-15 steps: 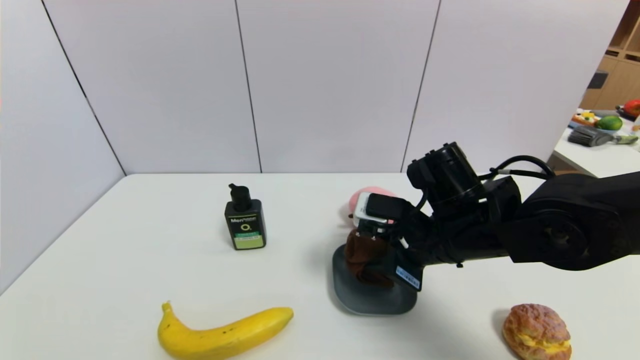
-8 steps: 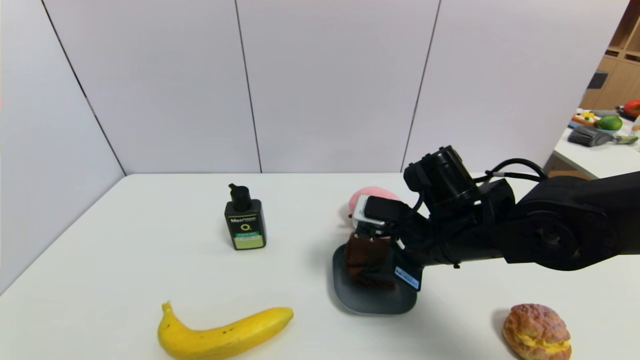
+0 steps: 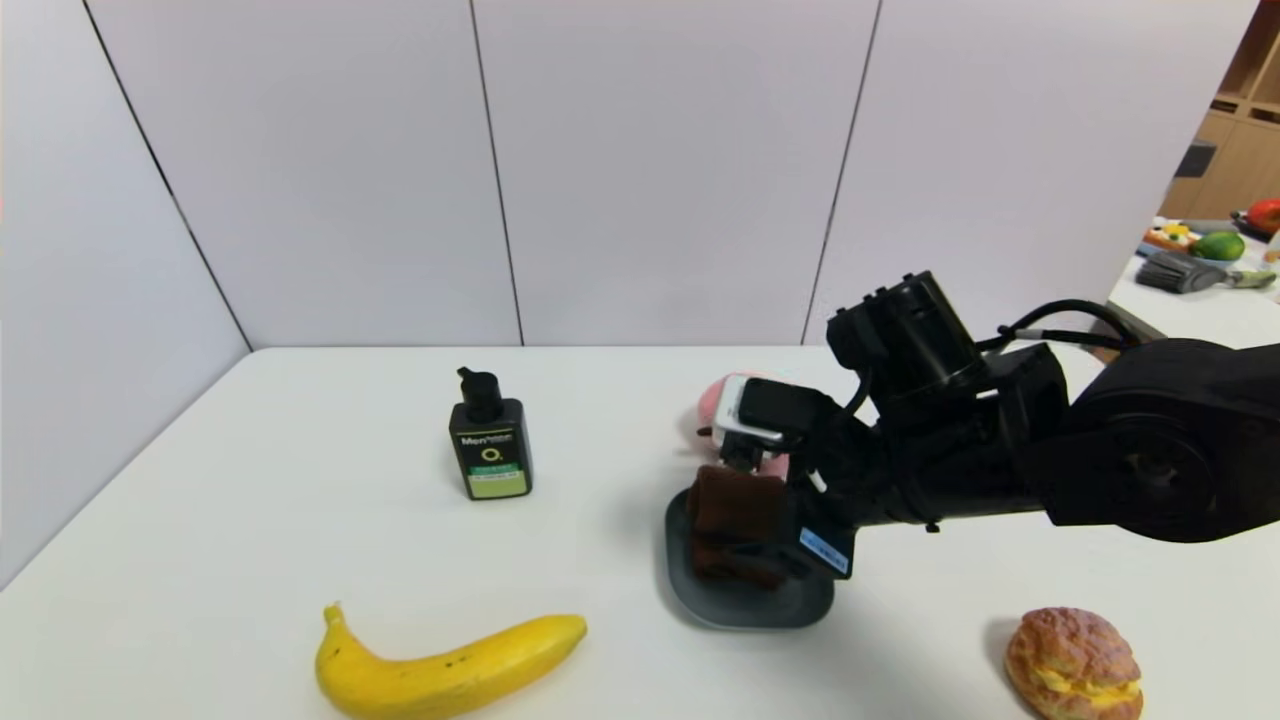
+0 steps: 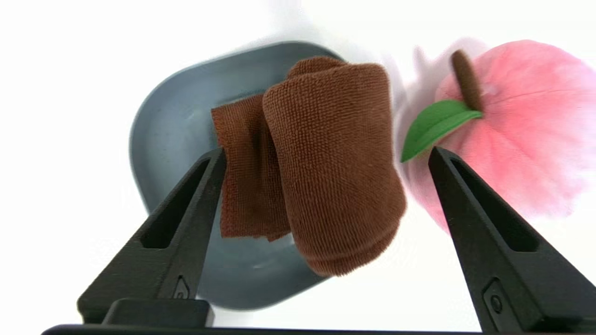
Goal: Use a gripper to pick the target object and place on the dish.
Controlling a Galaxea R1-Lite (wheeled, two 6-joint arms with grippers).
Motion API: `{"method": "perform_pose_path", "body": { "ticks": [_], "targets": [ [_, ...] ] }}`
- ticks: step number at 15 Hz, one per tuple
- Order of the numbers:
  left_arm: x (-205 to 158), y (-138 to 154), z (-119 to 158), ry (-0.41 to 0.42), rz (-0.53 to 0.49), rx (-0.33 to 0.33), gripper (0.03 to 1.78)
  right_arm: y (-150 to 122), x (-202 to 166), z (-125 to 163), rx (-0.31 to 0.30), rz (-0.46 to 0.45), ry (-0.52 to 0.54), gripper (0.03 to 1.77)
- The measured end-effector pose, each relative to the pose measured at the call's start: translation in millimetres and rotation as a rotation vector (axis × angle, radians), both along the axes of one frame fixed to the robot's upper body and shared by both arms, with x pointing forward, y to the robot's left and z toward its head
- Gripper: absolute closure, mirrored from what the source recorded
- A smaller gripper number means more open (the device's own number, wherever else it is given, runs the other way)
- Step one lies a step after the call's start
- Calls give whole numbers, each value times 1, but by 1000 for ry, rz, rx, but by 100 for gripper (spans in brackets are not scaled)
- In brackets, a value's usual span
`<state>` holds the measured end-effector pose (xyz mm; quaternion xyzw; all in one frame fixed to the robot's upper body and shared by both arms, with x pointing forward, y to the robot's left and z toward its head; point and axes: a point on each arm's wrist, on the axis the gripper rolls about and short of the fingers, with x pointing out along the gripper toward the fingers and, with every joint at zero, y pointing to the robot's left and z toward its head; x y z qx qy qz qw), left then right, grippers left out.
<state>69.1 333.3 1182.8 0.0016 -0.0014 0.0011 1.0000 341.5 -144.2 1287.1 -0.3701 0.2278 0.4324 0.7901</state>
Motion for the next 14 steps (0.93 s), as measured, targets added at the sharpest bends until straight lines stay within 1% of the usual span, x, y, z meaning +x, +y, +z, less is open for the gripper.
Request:
{"method": "perform_pose_path", "body": {
  "ticks": [4, 6, 10, 12, 14],
  "targets": [
    [0, 0, 0, 0, 0, 0, 12, -10, -14, 27, 57, -3, -63, 20],
    [0, 0, 0, 0, 1, 0, 12, -17, -23, 45, 106, -22, -102, 17],
    [0, 0, 0, 0, 0, 0, 12, -41, -43, 85, 264, -112, -157, 14],
    [0, 0, 0, 0, 0, 0, 12, -63, -55, 105, 340, -176, -201, 13],
    [0, 0, 0, 0, 0, 0, 12, -90, -66, 122, 408, -267, -249, 12]
  ]
}}
